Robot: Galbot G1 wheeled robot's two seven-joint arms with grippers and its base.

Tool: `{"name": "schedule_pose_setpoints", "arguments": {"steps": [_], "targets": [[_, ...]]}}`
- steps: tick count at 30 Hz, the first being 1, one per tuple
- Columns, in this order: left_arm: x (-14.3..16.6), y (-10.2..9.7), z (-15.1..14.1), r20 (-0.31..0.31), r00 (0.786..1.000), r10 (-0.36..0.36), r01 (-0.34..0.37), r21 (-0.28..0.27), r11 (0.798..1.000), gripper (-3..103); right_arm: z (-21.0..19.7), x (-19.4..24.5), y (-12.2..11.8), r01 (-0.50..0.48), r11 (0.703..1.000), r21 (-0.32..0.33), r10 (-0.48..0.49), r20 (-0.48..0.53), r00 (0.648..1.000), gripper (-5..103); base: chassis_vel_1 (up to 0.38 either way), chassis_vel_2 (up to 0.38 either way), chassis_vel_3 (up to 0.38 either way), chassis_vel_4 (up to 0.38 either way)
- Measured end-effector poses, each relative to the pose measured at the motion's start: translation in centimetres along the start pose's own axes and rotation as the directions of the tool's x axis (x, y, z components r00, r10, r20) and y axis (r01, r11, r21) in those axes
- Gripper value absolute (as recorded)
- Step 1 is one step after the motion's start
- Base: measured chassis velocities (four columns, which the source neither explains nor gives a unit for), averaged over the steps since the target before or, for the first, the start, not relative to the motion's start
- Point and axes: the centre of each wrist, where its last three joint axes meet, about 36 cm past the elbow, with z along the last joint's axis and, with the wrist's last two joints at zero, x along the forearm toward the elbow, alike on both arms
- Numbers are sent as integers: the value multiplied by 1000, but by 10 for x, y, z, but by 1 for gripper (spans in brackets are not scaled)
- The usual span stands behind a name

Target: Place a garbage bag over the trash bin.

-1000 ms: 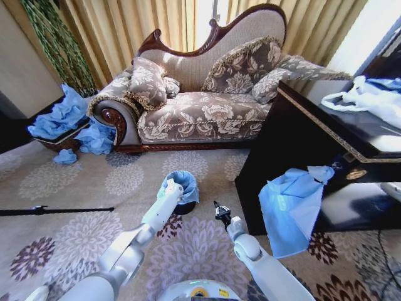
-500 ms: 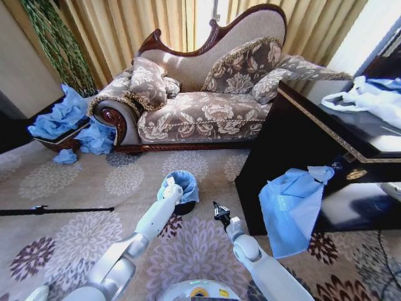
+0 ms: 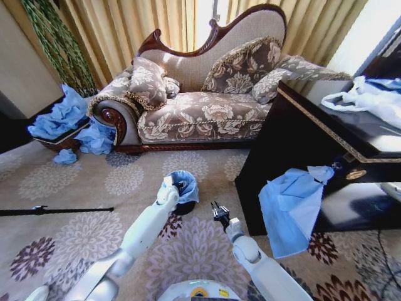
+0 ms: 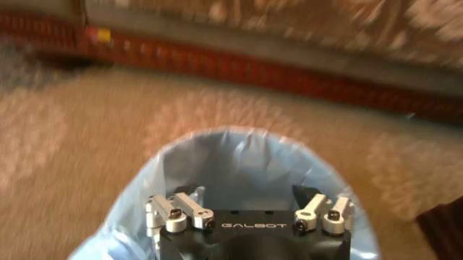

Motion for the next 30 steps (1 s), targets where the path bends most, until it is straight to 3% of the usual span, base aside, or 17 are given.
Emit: {"name": "schedule_pose_setpoints", "arguments": {"steps": [1, 4, 5, 6, 7, 9, 10, 12, 13, 15, 16, 18, 20, 23, 26, 30], "targets": [[0, 0, 0, 0, 1000, 0, 0, 0, 1000, 87, 0, 0, 0, 0, 1000, 0, 0, 0, 1000, 32, 0, 0, 0, 0], [23, 13, 6, 158, 984, 84, -71, -83, 994, 99, 1, 4, -2, -3, 1000, -7, 3, 10, 1000, 48, 0, 0, 0, 0], [27, 16, 8, 213, 971, 106, -83, -112, 990, 100, 1, 7, -3, -5, 1000, -11, 5, 12, 1000, 48, 0, 0, 0, 0], [27, 16, 8, 213, 971, 106, -83, -112, 990, 100, 1, 7, -3, -5, 1000, -11, 5, 12, 1000, 48, 0, 0, 0, 0], [29, 19, 11, 278, 948, 154, -112, -159, 981, 100, 3, 12, -6, -17, 1000, -22, 17, 18, 1000, 60, 0, 0, 0, 0], [31, 18, 10, 340, 913, 227, -155, -225, 962, 100, 4, 24, -10, -40, 998, -43, 41, 29, 999, 65, 0, 0, 0, 0], [31, 18, 10, 340, 913, 227, -155, -225, 962, 100, 4, 24, -10, -40, 998, -43, 41, 29, 999, 65, 0, 0, 0, 0], [38, 16, 8, 388, 870, 304, -177, -330, 927, 100, 2, 39, -13, -67, 995, -77, 71, 61, 996, 76, 0, 0, 0, 0], [38, 16, 8, 388, 870, 304, -177, -330, 927, 100, 2, 39, -13, -67, 995, -77, 71, 61, 996, 76, 0, 0, 0, 0], [55, 27, 13, 409, 850, 331, -142, -428, 893, 100, -7, 47, -16, -83, 991, -101, 94, 120, 988, 86, 0, 0, 0, 0], [69, 38, 18, 407, 852, 329, -116, -466, 877, 100, -13, 52, -17, -95, 989, -115, 112, 150, 982, 92, 0, 0, 0, 0], [78, 45, 22, 403, 856, 323, -103, -480, 871, 100, -18, 55, -17, -103, 986, -128, 124, 171, 977, 92, 0, 0, 0, 0], [112, 65, 43, 379, 880, 287, -70, -493, 867, 100, -29, 65, -14, -118, 980, -157, 150, 214, 965, 99, 0, 0, 0, 0], [137, 79, 58, 358, 900, 248, -51, -479, 876, 100, -38, 73, -12, -124, 976, -177, 166, 244, 955, 100, 0, 0, 0, 0], [185, 92, 77, 324, 932, 163, -15, -415, 910, 100, -54, 91, -2, -131, 968, -216, 191, 289, 938, 100, 0, 0, 0, 0], [218, 98, 91, 287, 953, 97, 15, -364, 931, 100, -59, 108, 5, -125, 966, -225, 191, 301, 934, 100, 0, 0, 0, 0]]}}
